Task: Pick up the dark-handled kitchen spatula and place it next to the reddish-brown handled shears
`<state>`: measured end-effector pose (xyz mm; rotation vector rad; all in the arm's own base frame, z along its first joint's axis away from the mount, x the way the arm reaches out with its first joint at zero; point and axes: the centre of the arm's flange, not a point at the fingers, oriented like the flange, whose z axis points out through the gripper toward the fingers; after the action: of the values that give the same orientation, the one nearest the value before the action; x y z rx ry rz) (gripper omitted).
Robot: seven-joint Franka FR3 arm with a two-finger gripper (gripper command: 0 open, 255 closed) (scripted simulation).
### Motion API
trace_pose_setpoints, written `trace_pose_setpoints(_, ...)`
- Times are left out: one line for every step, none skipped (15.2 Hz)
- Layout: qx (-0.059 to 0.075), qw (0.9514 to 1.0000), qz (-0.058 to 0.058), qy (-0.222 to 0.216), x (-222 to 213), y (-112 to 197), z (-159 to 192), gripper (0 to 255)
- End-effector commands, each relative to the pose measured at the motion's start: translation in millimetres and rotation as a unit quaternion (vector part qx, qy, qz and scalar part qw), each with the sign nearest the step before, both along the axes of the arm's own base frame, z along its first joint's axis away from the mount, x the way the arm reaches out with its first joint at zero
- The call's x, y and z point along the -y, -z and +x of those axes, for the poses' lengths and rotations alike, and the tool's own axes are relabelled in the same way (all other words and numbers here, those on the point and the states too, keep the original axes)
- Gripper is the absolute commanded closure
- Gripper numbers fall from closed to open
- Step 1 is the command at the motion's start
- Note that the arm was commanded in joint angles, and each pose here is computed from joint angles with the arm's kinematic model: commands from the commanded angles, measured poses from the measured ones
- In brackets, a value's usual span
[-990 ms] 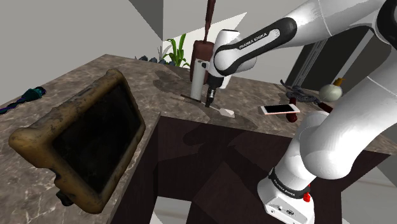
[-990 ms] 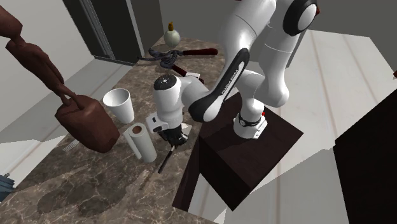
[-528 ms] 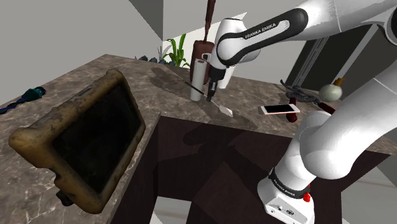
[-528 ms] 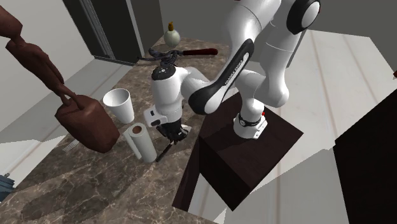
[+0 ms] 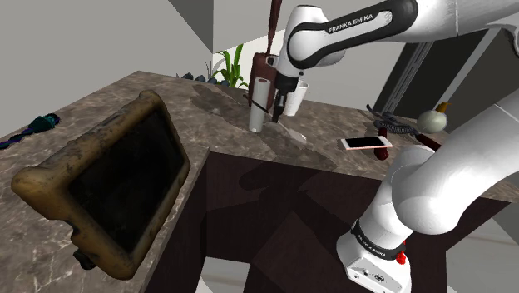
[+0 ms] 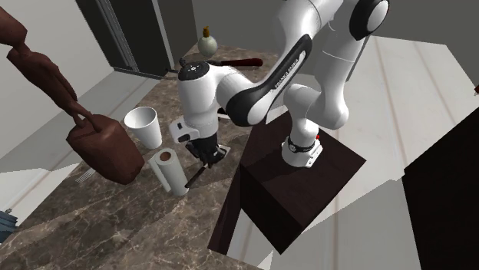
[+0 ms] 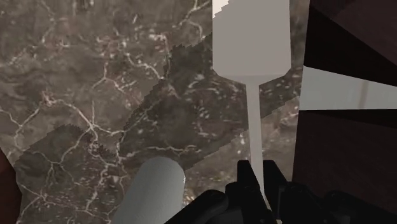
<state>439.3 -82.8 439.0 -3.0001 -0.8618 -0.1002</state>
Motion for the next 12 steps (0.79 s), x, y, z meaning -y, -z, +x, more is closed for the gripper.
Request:
trace_pose_setpoints(0.000,1.0000,0.000,0.000,0.1,-10.4,-1.0,255)
trace_pose_setpoints(0.000,1.0000,0.000,0.000,0.1,-15.7,-1.0,255)
trace_pose_setpoints(0.000,1.0000,0.000,0.000,0.1,-20.8,-1.0,255)
trace_pose_setpoints(0.000,1.0000,0.000,0.000,12.6,-20.8,-5.2,255)
trace_pose_setpoints(0.000,1.0000,0.000,0.000,25.1,-20.8,-9.5,255)
trace_pose_setpoints(0.000,1.0000,0.000,0.000,37.7,-20.8,-13.7,255)
trace_pose_setpoints(0.000,1.0000,0.000,0.000,50.2,-20.9,-17.9,255)
trace_pose_setpoints(0.000,1.0000,0.000,0.000,62.7,-20.9,-22.1,255)
trace_pose_setpoints(0.000,1.0000,0.000,0.000,75.2,-20.9,-26.3,255)
trace_pose_setpoints(0.000,1.0000,0.000,0.000,87.7,-20.9,-30.5,255)
trace_pose_setpoints(0.000,1.0000,0.000,0.000,100.2,-21.0,-34.8,255)
trace_pose_setpoints(0.000,1.0000,0.000,0.000,112.7,-21.0,-39.0,255)
